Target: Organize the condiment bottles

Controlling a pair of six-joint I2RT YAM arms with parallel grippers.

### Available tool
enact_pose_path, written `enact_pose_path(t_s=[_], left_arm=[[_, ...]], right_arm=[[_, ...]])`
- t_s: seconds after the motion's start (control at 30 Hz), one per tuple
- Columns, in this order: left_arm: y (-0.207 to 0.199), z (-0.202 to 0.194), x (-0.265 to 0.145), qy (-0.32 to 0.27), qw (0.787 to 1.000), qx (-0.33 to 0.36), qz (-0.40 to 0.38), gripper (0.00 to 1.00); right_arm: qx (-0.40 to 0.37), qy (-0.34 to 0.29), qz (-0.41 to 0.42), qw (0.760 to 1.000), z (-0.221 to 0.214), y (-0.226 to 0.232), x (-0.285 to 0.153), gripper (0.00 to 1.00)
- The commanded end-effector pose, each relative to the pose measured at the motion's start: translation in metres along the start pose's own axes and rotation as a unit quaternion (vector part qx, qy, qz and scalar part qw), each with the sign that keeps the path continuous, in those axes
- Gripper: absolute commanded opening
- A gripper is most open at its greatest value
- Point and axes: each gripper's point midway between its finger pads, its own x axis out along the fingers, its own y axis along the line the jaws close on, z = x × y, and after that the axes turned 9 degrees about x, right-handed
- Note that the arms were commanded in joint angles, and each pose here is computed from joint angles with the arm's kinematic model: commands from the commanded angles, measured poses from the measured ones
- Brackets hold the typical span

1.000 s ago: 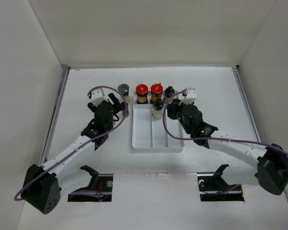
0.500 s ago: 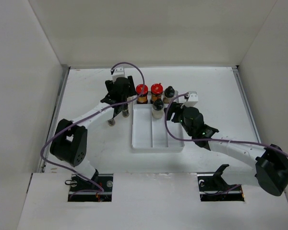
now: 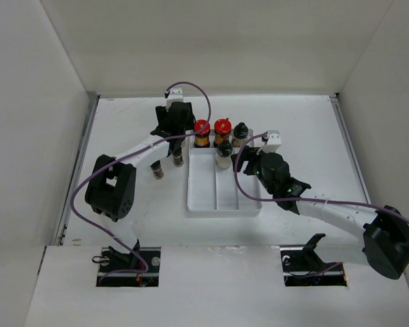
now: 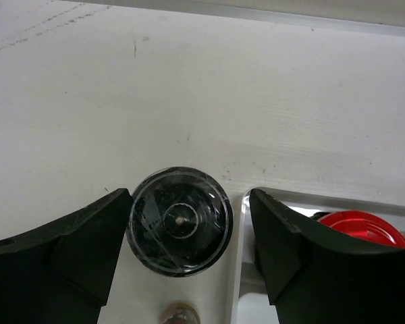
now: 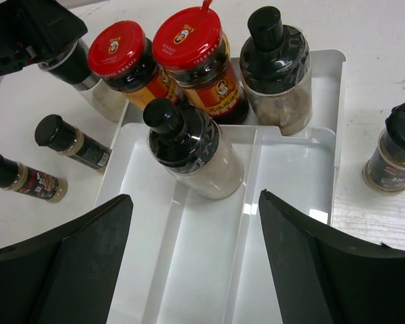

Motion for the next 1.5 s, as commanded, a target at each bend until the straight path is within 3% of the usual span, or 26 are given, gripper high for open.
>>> enact_pose_path(t_s=[0.0, 0.2, 0.53, 0.7, 1.07, 1.17, 1.47], left_arm=[[0.003, 0.016, 0.006, -0.017, 1.000, 0.007, 0.015, 0.70], [0.006, 0.009, 0.010, -0.009, 1.000, 0.006, 0.022, 0.72], [0.014, 0.023, -0.009, -0.057, 0.998, -0.030, 0.026, 0.82], [0.017, 0.011, -0.001, -0.041, 0.998, -0.021, 0.034, 0.77], [0.019, 0.011, 0.005, -0.037, 0.998, -0.022, 0.037, 0.47], [0.031, 0.032, -0.013, -0.070, 0.995, -0.045, 0.050, 0.43], [0.052, 0.106, -0.098, -0.186, 0.976, -0.108, 0.036, 0.45]], right_arm=[[0.024, -0.034, 0.029, 0.999, 0.022, 0.015, -0.002, 0.83], [0.023, -0.031, 0.027, 0.999, 0.020, 0.014, 0.000, 0.84], [0.021, -0.026, 0.031, 0.999, 0.017, 0.016, 0.001, 0.85], [0.021, -0.025, 0.032, 0.999, 0.017, 0.016, 0.001, 0.85], [0.023, -0.029, 0.034, 0.999, 0.020, 0.016, -0.001, 0.85], [0.023, -0.032, 0.032, 0.999, 0.022, 0.015, -0.002, 0.85], [0.026, -0.035, 0.034, 0.998, 0.024, 0.015, -0.002, 0.86]])
